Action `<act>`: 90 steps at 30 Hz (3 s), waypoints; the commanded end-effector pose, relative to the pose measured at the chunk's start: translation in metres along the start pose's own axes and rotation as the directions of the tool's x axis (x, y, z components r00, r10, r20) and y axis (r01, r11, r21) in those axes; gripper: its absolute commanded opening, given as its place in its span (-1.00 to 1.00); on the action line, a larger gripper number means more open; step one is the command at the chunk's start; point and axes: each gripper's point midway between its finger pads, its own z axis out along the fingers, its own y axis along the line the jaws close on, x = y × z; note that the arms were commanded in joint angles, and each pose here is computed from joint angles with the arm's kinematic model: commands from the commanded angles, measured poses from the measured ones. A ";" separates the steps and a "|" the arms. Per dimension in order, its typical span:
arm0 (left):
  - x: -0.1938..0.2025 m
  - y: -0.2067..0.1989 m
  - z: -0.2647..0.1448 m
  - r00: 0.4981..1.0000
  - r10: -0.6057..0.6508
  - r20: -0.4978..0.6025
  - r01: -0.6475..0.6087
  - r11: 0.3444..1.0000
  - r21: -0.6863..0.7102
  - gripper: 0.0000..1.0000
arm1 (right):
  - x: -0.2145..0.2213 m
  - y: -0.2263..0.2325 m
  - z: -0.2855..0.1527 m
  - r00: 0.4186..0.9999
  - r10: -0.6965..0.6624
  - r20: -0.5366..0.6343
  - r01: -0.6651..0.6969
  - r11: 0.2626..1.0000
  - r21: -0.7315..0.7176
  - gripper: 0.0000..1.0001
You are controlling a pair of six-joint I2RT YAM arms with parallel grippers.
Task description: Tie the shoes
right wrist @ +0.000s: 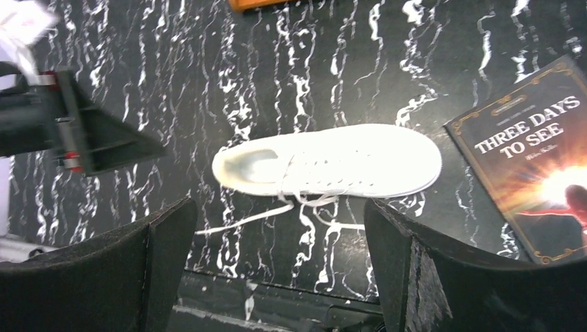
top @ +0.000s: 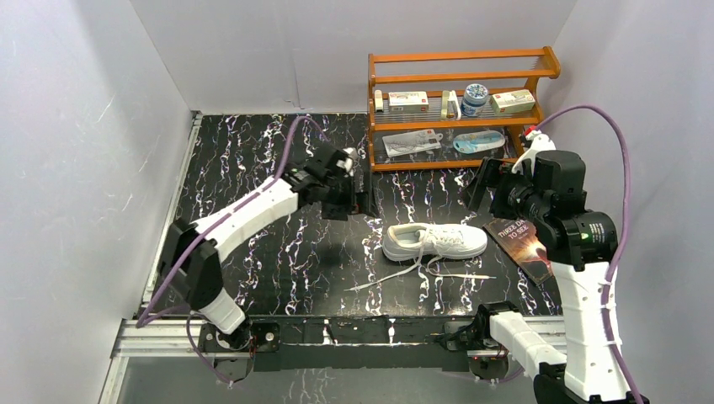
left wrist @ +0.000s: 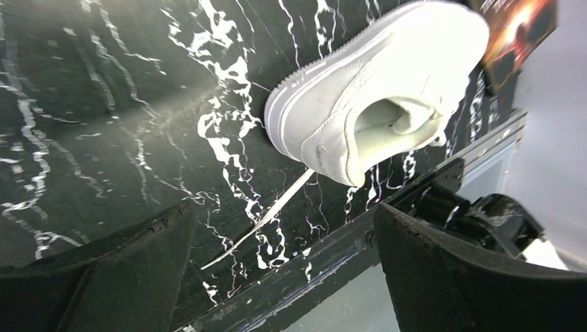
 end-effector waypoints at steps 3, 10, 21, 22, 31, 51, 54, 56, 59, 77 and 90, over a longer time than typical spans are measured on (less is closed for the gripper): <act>0.041 -0.035 0.023 0.983 0.126 -0.133 -0.127 0.992 0.001 0.93 | 0.018 0.025 -0.014 0.998 0.001 -0.059 -0.010 0.988 -0.154 0.97; 0.062 -0.055 0.052 0.951 0.230 -0.206 -0.244 0.969 -0.044 0.89 | 0.026 0.035 -0.021 0.996 0.021 -0.086 -0.039 0.977 -0.211 0.97; 0.057 -0.047 0.085 0.950 0.213 -0.229 -0.258 0.947 -0.190 0.60 | 0.041 0.030 -0.019 0.983 0.151 -0.100 -0.166 0.971 -0.172 0.97; 0.055 -0.045 0.087 0.950 0.214 -0.229 -0.262 0.943 -0.205 0.54 | 0.043 0.029 -0.019 0.982 0.161 -0.102 -0.177 0.970 -0.167 0.97; 0.052 0.001 0.084 0.952 0.165 -0.256 -0.268 0.855 -0.445 -0.49 | 0.055 0.020 -0.016 0.981 0.138 -0.137 -0.156 0.979 -0.133 0.97; 0.049 0.032 0.020 0.856 -0.506 0.107 0.508 0.786 -0.352 -0.81 | 0.095 0.048 0.038 0.921 0.062 -0.384 -0.210 0.909 -0.359 0.96; 0.039 0.024 0.031 0.792 -0.596 0.136 0.607 0.743 -0.282 -0.82 | 0.104 0.050 0.047 0.912 0.046 -0.409 -0.221 0.893 -0.392 0.89; 0.035 0.021 0.038 0.754 -0.639 0.153 0.653 0.705 -0.276 -0.81 | 0.109 0.050 0.054 0.902 0.047 -0.428 -0.233 0.890 -0.393 0.81; 0.036 0.024 0.045 0.705 -0.687 0.176 0.704 0.650 -0.286 -0.72 | 0.116 0.054 0.065 0.887 0.050 -0.460 -0.259 0.877 -0.405 0.72; 0.088 0.029 -0.058 0.990 -0.122 0.068 0.128 0.988 -0.088 0.80 | 0.140 0.036 0.097 0.875 -0.010 -0.483 -0.120 0.964 -0.237 0.79; 0.126 0.012 -0.001 0.895 0.384 0.228 -0.400 0.916 0.026 0.66 | 0.133 0.029 0.092 0.852 -0.077 -0.518 -0.041 0.976 -0.212 0.80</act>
